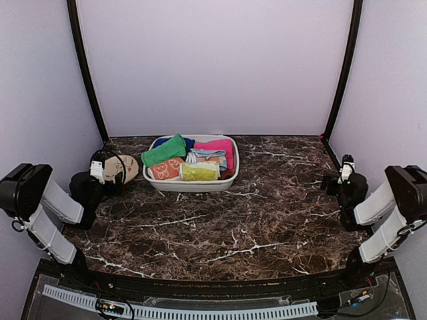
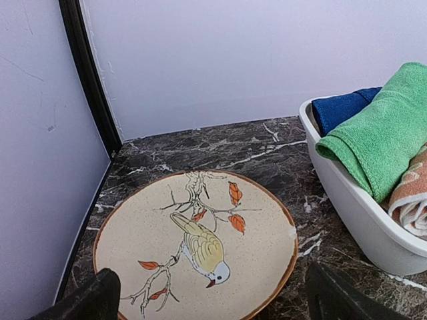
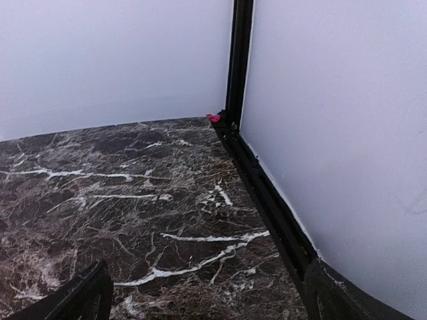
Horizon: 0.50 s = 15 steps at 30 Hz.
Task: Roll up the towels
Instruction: Reset both arms
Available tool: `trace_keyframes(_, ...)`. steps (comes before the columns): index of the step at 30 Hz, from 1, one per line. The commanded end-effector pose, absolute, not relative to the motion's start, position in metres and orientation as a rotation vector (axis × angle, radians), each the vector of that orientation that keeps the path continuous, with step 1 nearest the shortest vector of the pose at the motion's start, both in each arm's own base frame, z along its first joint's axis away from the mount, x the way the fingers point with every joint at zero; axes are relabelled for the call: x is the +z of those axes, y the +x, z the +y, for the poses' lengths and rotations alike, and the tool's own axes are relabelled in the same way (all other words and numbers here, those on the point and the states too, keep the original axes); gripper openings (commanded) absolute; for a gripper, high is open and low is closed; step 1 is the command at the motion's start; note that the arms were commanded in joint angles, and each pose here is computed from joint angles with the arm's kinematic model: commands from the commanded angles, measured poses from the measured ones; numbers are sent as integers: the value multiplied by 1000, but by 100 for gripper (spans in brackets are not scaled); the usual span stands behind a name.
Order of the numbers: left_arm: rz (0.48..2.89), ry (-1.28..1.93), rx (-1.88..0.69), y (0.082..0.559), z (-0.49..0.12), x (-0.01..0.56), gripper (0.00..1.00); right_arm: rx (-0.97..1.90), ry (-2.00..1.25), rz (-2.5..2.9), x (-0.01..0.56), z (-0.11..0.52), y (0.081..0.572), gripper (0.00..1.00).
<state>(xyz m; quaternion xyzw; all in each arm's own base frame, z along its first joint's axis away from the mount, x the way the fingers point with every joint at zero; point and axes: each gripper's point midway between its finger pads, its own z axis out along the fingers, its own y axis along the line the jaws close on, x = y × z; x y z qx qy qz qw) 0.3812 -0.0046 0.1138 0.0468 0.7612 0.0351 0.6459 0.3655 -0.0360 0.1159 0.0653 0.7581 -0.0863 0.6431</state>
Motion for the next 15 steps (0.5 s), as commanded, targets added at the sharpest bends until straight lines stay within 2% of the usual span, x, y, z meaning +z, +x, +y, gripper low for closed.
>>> trace_keyframes(1, 1699, 69, 88, 384, 0, 124, 99, -59, 85, 1627, 142, -21, 379, 100)
trace_keyframes(15, 1695, 71, 88, 384, 0, 125, 99, -62, 83, 1634, 142, -21, 379, 100)
